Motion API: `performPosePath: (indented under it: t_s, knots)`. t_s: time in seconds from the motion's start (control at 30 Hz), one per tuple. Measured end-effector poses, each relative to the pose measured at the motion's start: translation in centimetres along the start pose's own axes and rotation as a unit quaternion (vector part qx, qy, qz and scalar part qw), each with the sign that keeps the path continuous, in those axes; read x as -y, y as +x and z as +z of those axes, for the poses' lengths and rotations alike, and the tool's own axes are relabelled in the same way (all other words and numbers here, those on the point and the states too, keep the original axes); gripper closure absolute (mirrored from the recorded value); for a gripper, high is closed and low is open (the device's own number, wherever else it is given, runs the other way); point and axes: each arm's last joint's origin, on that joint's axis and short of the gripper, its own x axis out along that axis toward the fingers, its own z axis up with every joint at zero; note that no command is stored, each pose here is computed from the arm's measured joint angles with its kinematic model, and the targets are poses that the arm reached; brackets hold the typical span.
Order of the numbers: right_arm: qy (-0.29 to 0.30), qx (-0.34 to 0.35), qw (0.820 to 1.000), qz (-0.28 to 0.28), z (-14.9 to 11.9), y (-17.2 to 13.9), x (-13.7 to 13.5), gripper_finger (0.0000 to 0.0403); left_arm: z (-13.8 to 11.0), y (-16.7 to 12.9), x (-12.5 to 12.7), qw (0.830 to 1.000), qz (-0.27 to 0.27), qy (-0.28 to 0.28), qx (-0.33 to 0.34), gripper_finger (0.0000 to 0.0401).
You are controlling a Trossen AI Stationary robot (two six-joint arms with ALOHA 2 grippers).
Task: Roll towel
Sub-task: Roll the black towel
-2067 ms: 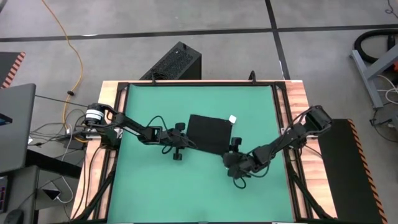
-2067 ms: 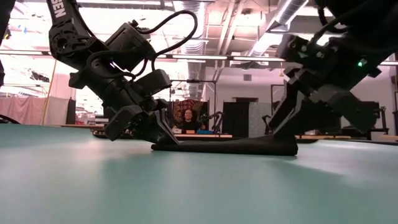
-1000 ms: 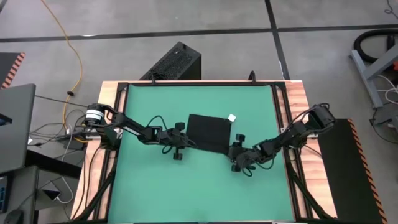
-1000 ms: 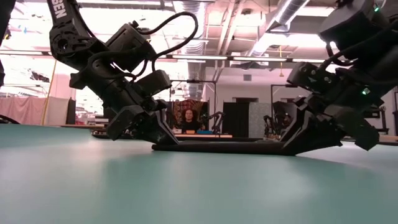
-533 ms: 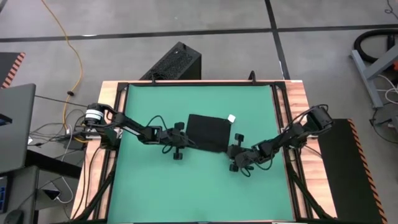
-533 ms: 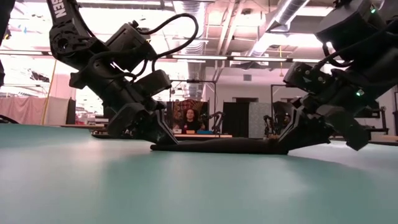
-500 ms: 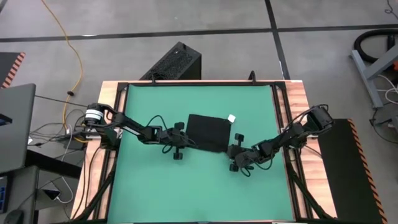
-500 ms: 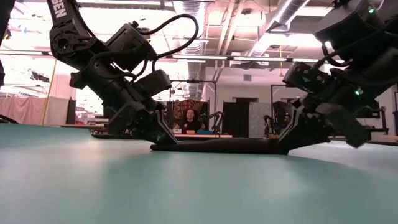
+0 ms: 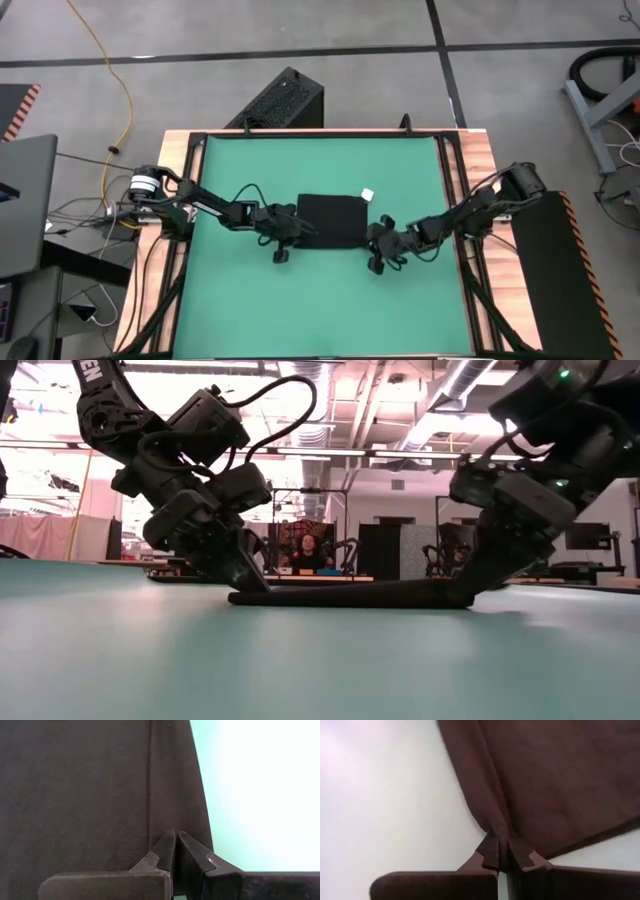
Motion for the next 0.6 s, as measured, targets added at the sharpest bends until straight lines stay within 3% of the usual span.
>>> performPosePath:
  t_s: [0.2, 0.37, 0.6]
  knots:
    - [0.118, 0.018, 0.993, 0.017, 1.4, -0.4, 0.8, 0.0386, -0.1, 0.0, 0.0, 1.0, -0.002, 0.0, -0.004, 0.0395]
    - [0.239, 0.031, 0.97, 0.044, 2.7, -0.7, 1.4, 0.0386, -0.1, 0.0, 0.2, 1.0, -0.028, 0.001, -0.004, 0.0395]
    - [0.288, -0.001, 0.957, 0.042, 2.8, -0.4, 2.3, 0.0386, -0.1, 0.0, 0.3, 0.999, -0.047, 0.005, -0.005, 0.0395]
